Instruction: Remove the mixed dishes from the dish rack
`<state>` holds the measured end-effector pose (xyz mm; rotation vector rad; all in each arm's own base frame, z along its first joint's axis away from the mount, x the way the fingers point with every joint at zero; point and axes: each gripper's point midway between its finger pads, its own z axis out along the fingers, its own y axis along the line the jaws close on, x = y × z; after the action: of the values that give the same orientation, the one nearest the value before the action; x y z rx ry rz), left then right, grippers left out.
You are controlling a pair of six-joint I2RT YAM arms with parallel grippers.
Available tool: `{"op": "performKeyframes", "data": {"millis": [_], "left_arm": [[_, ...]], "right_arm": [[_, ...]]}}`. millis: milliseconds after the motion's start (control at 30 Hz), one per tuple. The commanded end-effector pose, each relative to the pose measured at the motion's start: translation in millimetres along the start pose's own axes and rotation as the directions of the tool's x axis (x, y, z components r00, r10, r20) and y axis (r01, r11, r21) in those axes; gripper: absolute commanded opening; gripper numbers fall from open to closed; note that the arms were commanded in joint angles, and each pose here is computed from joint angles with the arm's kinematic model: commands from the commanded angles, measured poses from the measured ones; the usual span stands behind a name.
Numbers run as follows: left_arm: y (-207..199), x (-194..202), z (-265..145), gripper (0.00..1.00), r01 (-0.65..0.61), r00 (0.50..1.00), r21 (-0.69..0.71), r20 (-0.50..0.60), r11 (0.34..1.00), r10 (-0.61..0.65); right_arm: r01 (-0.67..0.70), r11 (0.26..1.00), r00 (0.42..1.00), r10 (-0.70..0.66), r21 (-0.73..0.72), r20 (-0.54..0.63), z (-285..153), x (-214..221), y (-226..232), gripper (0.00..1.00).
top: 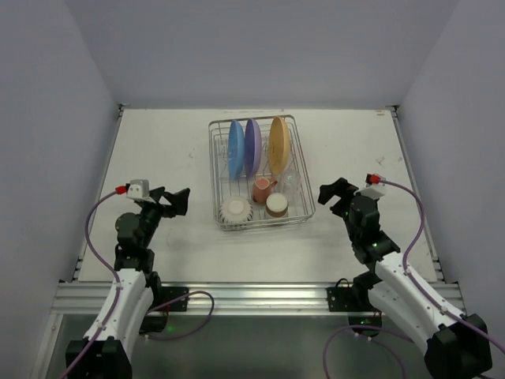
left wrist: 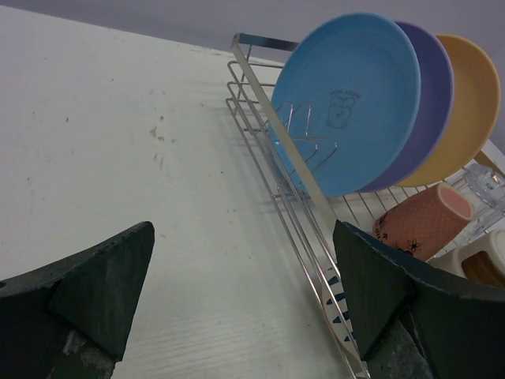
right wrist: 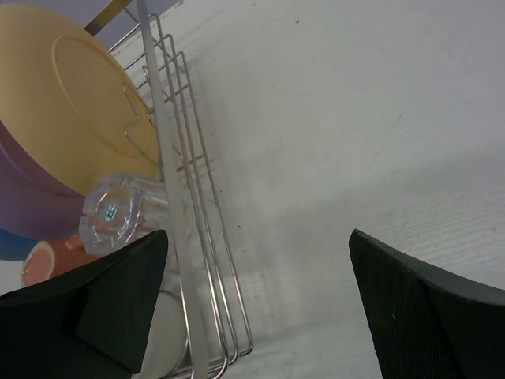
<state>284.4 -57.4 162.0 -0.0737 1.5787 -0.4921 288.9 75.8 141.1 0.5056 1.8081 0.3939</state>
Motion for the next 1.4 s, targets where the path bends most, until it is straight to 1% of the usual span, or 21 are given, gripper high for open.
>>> {"op": "performKeyframes", "data": {"millis": [0,67,100,167,233,367,433,533,567,767,800,833,967,1033,1133,1167,1200,1233,1267,1300,1367], "left_arm": [[-0.8,-7.2,1.1,1.00,-0.019,1.000,-0.002,0.010,1.000,0.020],[-1.9,-10.1,0.1,1.00,-0.018,1.000,-0.001,0.021,1.000,0.018],[-2.5,-11.5,0.0,1.00,-0.024,0.999,0.000,0.022,1.000,0.024],[-4.5,-12.5,-0.8,1.00,-0.027,0.999,0.010,0.026,1.000,0.027],[-5.7,-13.8,-1.3,1.00,-0.029,0.999,0.015,0.031,0.999,0.028],[-8.9,-18.2,-1.2,1.00,-0.042,0.999,0.027,0.033,0.999,0.041],[-8.1,-19.4,-1.5,1.00,-0.042,0.998,0.021,0.036,0.999,0.041],[-8.7,-17.6,-2.3,1.00,-0.047,0.998,0.026,0.032,0.999,0.047],[-8.2,-18.3,-2.3,1.00,-0.047,0.998,0.022,0.033,0.999,0.047],[-7.3,-20.9,-2.6,1.00,-0.042,0.998,0.012,0.044,0.999,0.041],[-7.3,-21.7,-2.2,1.00,-0.041,0.998,0.013,0.049,0.999,0.041],[-10.3,-20.8,-2.3,1.00,-0.041,0.998,0.029,0.046,0.999,0.040],[-19.5,-18.1,0.3,1.00,-0.033,0.999,0.088,0.035,0.996,0.030],[-20.7,-22.4,2.4,1.00,-0.034,0.999,0.092,0.043,0.995,0.030],[-24.3,-25.5,5.3,1.00,-0.022,0.999,0.110,0.043,0.994,0.017],[-25.6,-30.2,7.3,1.00,0.009,0.999,0.107,0.046,0.994,-0.013],[-25.6,-30.0,8.6,1.00,0.032,0.999,0.101,0.032,0.994,-0.036],[-29.5,-30.7,9.6,1.00,0.043,0.999,0.118,0.019,0.992,-0.045],[-32.8,-33.4,11.9,1.00,0.049,0.999,0.133,0.011,0.990,-0.051],[-37.6,-36.4,12.1,1.00,0.050,0.999,0.157,0.015,0.986,-0.053],[-44.8,-38.2,10.8,1.00,0.069,0.997,0.193,0.018,0.979,-0.074]], "right_arm": [[-0.004,0.997,0.998,-0.002,0.080,0.064,4.2,-26.1,-0.7,0.99],[-0.021,0.990,0.999,0.014,0.141,0.048,6.0,-25.4,-7.2,0.99],[-0.015,0.990,0.999,0.010,0.138,0.033,8.5,-25.6,-3.2,0.99],[0.015,0.997,1.000,-0.015,0.080,0.008,9.6,-19.9,5.7,0.99],[0.019,0.999,0.999,-0.020,0.029,0.027,7.7,-20.8,11.9,0.99],[0.011,0.999,0.998,-0.013,0.041,0.063,2.2,-26.8,6.3,0.99],[0.013,0.999,0.998,-0.015,0.042,0.057,1.7,-24.9,5.2,0.99],[0.056,0.998,0.998,-0.056,0.009,0.027,4.6,-22.3,13.8,0.99],[0.068,0.997,0.998,-0.069,0.034,0.012,7.6,-19.3,11.2,0.99],[0.138,0.990,0.990,-0.138,0.041,0.007,8.6,-17.2,24.6,0.99],[0.148,0.987,0.988,-0.150,0.062,0.021,9.0,-20.0,24.2,0.99],[0.168,0.984,0.985,-0.170,0.062,0.023,8.4,-19.9,25.9,0.99],[0.197,0.980,0.980,-0.196,-0.017,0.038,3.0,-18.0,41.8,0.99],[0.194,0.980,0.980,-0.192,-0.046,0.055,-0.3,-20.2,45.7,0.99],[0.170,0.985,0.982,-0.167,-0.028,0.090,-3.5,-26.4,41.8,0.99],[0.150,0.988,0.986,-0.148,-0.025,0.083,-3.7,-21.0,37.7,0.99],[0.120,0.991,0.987,-0.112,-0.064,0.116,-4.6,-25.9,44.9,0.99],[0.106,0.991,0.987,-0.094,-0.086,0.130,-6.0,-26.4,46.9,0.99],[0.087,0.994,0.986,-0.076,-0.068,0.150,-7.8,-32.0,43.9,0.99],[0.082,0.995,0.988,-0.074,-0.051,0.138,-8.8,-29.8,39.8,0.99],[0.070,0.993,0.986,-0.055,-0.095,0.158,-15.4,-30.8,41.6,0.99]]}}
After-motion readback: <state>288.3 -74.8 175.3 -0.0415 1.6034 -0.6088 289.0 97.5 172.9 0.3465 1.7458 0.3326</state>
